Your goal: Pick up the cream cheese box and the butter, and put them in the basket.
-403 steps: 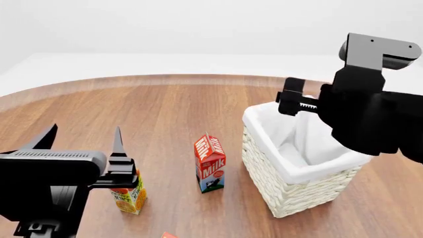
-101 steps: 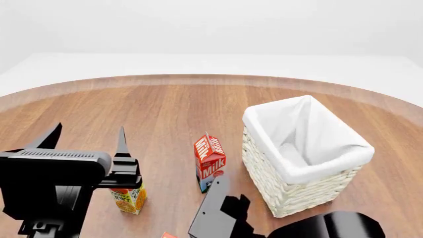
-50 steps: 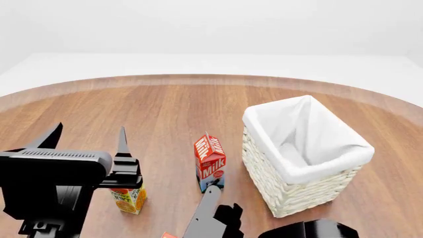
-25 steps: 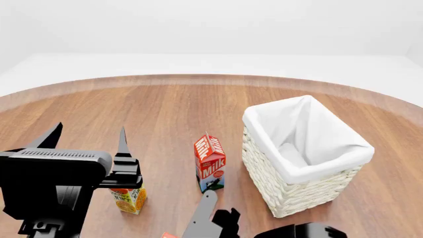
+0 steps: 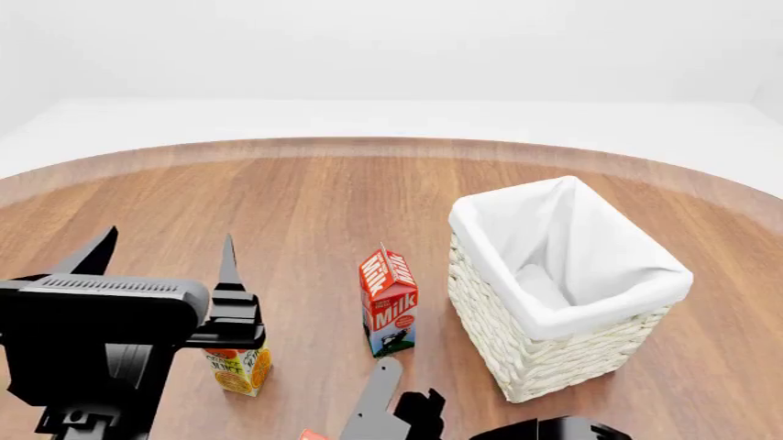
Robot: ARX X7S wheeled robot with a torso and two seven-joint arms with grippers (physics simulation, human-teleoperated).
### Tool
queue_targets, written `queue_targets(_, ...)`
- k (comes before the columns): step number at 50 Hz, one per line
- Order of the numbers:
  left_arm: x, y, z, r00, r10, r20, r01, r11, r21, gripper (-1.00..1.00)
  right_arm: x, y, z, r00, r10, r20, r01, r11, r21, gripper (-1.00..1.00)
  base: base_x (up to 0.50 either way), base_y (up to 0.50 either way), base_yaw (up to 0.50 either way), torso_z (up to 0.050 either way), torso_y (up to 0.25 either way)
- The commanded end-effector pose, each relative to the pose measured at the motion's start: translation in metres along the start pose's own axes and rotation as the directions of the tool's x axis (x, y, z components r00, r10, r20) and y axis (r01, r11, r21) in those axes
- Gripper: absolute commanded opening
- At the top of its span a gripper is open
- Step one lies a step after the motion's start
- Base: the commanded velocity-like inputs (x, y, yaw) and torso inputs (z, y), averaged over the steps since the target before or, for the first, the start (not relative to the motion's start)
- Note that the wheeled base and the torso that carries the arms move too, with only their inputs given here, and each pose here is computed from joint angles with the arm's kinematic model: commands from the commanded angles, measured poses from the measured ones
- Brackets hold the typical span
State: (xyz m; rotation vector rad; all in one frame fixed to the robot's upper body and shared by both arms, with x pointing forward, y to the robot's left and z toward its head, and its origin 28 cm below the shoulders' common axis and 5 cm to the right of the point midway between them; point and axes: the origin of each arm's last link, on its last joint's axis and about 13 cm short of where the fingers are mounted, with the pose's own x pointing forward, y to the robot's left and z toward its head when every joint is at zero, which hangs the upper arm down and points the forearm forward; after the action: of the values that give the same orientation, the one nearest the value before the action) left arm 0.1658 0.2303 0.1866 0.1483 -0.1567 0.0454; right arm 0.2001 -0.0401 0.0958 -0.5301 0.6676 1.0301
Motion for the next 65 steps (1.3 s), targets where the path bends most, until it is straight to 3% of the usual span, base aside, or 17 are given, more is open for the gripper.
queue_targets(1,0.0,0.0,0.0,1.0,-0.001,0.001,0.001,1.0,0.001,1.0,0.004,0.002,-0.003,1.0,0.002,-0.009,-0.002,1.0,0.0,1.0,0.0,0.0,0.0,0.0,0.0)
queue_targets(65,0.0,-0.001,0.001,1.0,-0.004,0.004,0.004,1.0,0.002,1.0,0.028,0.004,-0.016,0.998,-0.005,-0.061,0.007,1.0,0.027,1.0,0.0,0.0,0.0,0.0,0.0)
